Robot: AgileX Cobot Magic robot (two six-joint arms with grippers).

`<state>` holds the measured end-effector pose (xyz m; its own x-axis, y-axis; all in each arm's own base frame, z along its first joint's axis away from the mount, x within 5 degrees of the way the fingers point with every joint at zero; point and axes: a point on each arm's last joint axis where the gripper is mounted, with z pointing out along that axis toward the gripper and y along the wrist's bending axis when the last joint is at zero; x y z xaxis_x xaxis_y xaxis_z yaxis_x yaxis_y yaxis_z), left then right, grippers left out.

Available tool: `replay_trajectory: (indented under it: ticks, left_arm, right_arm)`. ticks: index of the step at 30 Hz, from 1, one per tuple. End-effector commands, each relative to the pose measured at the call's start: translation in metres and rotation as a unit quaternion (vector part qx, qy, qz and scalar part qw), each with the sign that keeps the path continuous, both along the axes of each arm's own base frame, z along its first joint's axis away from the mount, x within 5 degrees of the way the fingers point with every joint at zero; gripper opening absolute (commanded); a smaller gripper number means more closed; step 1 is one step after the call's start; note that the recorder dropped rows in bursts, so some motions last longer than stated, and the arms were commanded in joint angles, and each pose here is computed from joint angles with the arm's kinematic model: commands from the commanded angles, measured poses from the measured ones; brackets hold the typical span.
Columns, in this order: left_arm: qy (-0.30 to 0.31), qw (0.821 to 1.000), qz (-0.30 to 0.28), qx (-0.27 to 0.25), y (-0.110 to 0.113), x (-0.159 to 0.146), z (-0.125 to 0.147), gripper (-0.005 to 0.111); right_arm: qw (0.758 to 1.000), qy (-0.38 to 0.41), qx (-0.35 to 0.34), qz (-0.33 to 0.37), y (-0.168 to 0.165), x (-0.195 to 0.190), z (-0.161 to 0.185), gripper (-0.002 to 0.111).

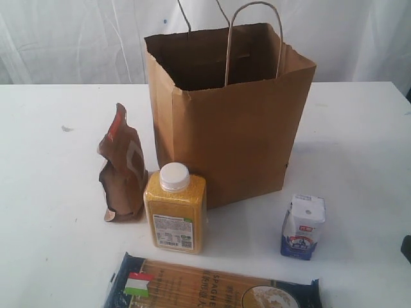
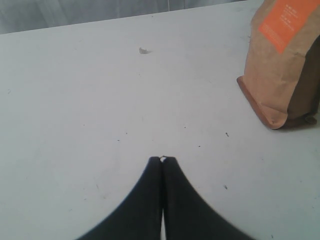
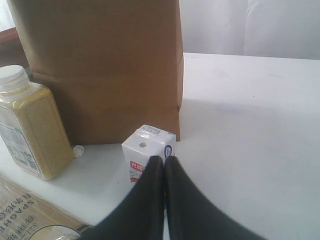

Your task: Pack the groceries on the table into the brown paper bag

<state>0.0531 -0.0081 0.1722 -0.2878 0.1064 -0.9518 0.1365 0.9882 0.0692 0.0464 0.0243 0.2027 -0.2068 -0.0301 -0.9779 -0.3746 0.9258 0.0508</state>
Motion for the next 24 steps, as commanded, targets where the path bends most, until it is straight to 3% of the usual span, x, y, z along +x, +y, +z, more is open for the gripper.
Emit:
replay_trajectory:
  ticks: [1, 13, 16, 18, 20, 23, 24]
  left_arm:
    - [-0.003, 1.0, -0.003, -0.002, 0.0, 0.0, 0.0, 0.0]
    - [-0.013, 1.0, 0.0, -0.018, -0.001, 0.0, 0.002, 0.0]
    - [-0.029, 0.988, 0.018, -0.149, -0.003, 0.002, 0.008, 0.0]
    - [-0.035, 0.956, 0.038, -0.287, -0.005, 0.002, 0.013, 0.0]
    - [-0.037, 0.912, 0.055, -0.405, -0.005, 0.003, 0.018, 0.0]
    - [-0.039, 0.866, 0.07, -0.494, -0.004, 0.003, 0.021, 0.0]
    - [-0.04, 0.858, 0.072, -0.507, -0.004, 0.003, 0.021, 0.0]
  right_arm:
    - [1.0, -0.001, 0.005, -0.003, 0.0, 0.0, -0.001, 0.0]
    - [1.0, -0.001, 0.005, -0.003, 0.0, 0.0, -0.001, 0.0]
    - [1.0, -0.001, 0.005, -0.003, 0.0, 0.0, -0.001, 0.0]
    - [1.0, -0.001, 0.005, -0.003, 0.0, 0.0, -0.001, 0.0]
    - [1.0, -0.001, 0.005, -0.003, 0.0, 0.0, -0.001, 0.0]
    - [1.0, -0.001, 0.005, -0.003, 0.0, 0.0, -0.001, 0.0]
    - [1.0, -0.001, 0.005, -0.003, 0.0, 0.0, -0.001, 0.0]
